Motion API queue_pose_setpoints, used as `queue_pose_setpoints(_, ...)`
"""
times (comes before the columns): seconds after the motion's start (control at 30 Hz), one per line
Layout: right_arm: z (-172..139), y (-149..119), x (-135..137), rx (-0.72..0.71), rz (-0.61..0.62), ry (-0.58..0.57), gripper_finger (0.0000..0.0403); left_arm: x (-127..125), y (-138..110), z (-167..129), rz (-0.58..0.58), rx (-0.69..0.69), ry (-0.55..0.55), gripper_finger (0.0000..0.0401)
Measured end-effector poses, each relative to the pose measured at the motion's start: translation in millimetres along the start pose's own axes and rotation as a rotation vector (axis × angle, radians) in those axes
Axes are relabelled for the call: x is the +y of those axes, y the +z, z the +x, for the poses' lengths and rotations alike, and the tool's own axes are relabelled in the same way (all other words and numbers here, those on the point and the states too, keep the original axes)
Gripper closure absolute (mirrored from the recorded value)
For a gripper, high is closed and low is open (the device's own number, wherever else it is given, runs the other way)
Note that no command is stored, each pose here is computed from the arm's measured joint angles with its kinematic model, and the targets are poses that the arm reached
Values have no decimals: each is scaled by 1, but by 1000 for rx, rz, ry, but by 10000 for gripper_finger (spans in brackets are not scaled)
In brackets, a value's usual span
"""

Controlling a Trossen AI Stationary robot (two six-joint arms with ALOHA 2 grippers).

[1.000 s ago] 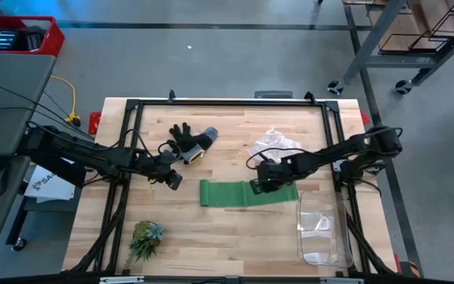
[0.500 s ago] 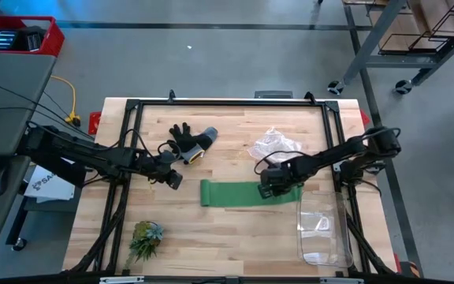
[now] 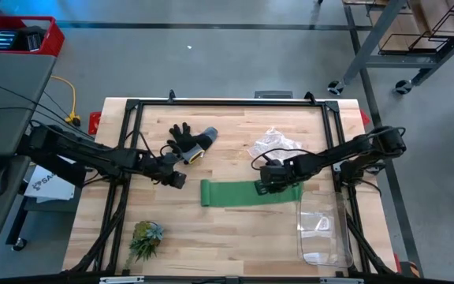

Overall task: Roll bandage
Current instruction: Roll the green bandage

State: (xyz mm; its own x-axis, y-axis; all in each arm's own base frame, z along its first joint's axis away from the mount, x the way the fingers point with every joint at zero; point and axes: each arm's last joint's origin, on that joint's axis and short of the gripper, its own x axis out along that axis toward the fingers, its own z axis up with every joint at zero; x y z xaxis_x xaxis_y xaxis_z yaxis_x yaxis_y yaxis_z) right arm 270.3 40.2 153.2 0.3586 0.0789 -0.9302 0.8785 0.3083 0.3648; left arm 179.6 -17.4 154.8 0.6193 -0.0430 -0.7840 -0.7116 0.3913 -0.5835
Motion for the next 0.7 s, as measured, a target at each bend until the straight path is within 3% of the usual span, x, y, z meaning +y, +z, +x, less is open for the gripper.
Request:
queue_pose_setpoints(0.17,1,1,3,-16,-12,28,403,-2,0,9,12,20,-6,401)
queue_pose_setpoints(0.3,11,1,2,-7,-19,-1,403,-7,1,15,97,10,-55,401)
queue_pose_setpoints(0.43,22,0,0,27,-27,-38,403,-5,0,24,187,50,-32,401)
queue_pose_setpoints(0.53,25,0,-1,33,-28,-49,403,-2,-2,30,130,86,-5,401)
queue_pose_setpoints(0.7,26,0,0,36,-28,-51,403,2,-5,40,-89,131,47,401)
